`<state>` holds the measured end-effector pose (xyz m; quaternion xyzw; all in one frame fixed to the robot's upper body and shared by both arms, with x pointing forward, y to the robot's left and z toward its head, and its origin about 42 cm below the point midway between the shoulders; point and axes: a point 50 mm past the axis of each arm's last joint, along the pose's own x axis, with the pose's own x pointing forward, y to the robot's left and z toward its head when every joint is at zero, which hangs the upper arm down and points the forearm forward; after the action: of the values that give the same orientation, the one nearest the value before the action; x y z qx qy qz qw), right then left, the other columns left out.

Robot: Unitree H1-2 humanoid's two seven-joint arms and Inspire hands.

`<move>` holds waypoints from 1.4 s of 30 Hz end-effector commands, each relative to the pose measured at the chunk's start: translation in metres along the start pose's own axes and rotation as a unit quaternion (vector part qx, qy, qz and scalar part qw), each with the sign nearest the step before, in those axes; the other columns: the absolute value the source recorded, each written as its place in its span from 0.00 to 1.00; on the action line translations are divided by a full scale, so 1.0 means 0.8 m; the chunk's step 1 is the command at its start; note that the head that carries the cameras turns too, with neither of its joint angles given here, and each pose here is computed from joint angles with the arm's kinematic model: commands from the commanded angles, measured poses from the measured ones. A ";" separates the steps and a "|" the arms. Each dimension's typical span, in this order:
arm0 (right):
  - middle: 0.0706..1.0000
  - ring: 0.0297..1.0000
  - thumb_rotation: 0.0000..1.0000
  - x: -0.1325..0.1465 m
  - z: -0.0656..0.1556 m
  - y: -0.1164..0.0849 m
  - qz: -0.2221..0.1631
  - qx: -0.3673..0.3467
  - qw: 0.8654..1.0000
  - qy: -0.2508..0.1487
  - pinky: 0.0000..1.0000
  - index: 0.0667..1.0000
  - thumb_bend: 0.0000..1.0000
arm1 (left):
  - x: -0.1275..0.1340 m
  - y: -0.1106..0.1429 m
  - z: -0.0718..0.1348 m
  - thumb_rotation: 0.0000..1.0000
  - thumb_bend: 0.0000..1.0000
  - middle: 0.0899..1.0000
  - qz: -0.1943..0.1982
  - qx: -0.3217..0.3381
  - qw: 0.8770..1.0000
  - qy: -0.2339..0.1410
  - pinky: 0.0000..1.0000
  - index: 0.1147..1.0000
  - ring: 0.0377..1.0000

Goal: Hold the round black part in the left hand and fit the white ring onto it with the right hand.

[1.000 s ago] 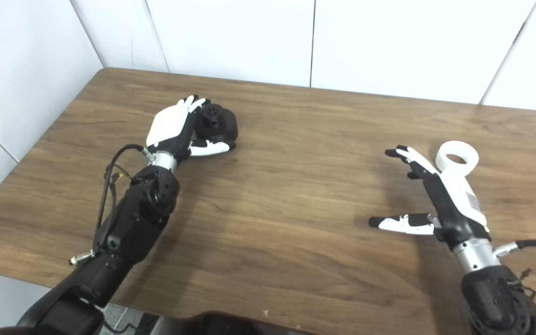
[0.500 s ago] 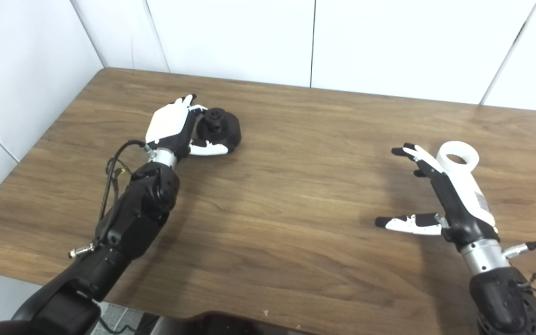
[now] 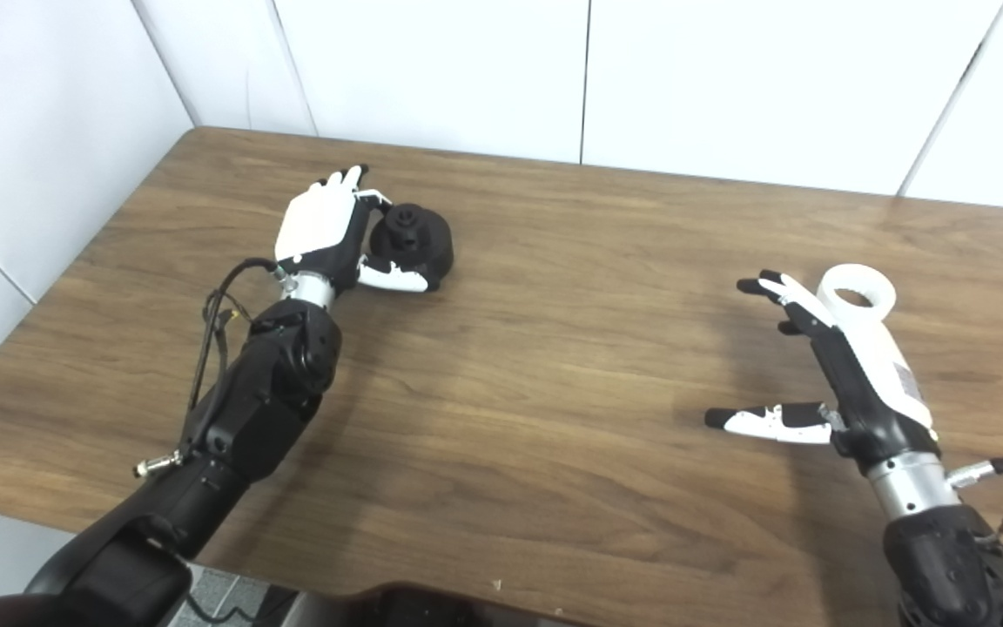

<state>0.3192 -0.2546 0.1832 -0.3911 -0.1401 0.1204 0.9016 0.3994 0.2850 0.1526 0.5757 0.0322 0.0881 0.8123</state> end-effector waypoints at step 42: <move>0.93 0.89 0.28 0.017 0.043 -0.030 -0.057 -0.028 0.997 -0.032 0.77 0.86 0.87 | -0.143 -0.068 0.157 0.42 1.00 1.00 -0.185 -0.105 0.924 -0.319 1.00 0.56 1.00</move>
<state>0.3188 -0.2462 0.2036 -0.4038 -0.1563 0.0913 0.8968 0.3129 0.1305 0.1359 0.4543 -0.1263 -0.2392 0.8488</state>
